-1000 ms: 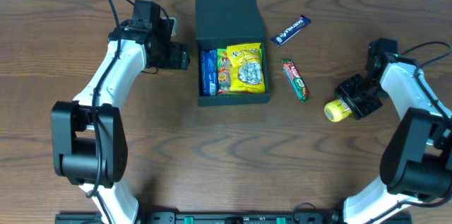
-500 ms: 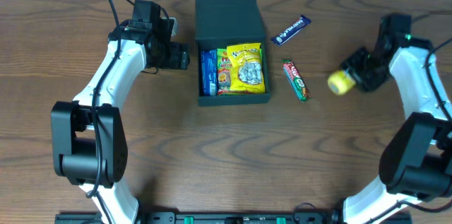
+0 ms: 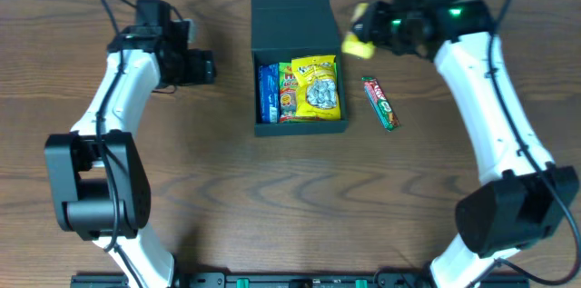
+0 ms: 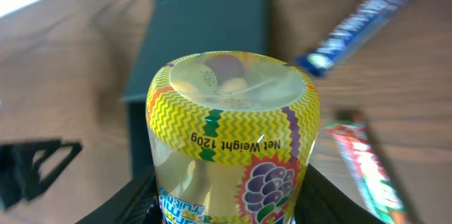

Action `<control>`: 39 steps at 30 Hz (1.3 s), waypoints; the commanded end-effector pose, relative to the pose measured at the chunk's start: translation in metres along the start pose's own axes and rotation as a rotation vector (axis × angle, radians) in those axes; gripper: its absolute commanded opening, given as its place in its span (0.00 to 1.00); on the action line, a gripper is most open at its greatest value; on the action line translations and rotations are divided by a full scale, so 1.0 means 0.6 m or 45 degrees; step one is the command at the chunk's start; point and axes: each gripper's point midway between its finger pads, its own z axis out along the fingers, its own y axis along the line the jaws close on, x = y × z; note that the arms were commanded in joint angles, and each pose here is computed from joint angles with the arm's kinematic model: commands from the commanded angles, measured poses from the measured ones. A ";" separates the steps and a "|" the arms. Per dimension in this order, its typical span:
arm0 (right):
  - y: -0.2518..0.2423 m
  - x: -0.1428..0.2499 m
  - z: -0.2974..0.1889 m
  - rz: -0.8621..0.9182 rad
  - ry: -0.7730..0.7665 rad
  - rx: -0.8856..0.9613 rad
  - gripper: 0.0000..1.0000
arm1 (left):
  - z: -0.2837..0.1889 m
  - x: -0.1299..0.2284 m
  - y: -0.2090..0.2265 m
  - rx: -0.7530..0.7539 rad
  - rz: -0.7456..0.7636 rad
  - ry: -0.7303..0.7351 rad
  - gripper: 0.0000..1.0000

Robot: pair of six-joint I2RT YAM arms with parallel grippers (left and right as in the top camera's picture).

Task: Pack container
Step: 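Carry the Mentos tube over the box and lower it in, then release the Mentos tube in the box and lift the right gripper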

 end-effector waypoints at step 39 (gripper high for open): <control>0.114 0.169 0.158 -0.441 0.451 -0.096 0.37 | -0.026 -0.012 0.016 -0.015 -0.010 -0.030 0.86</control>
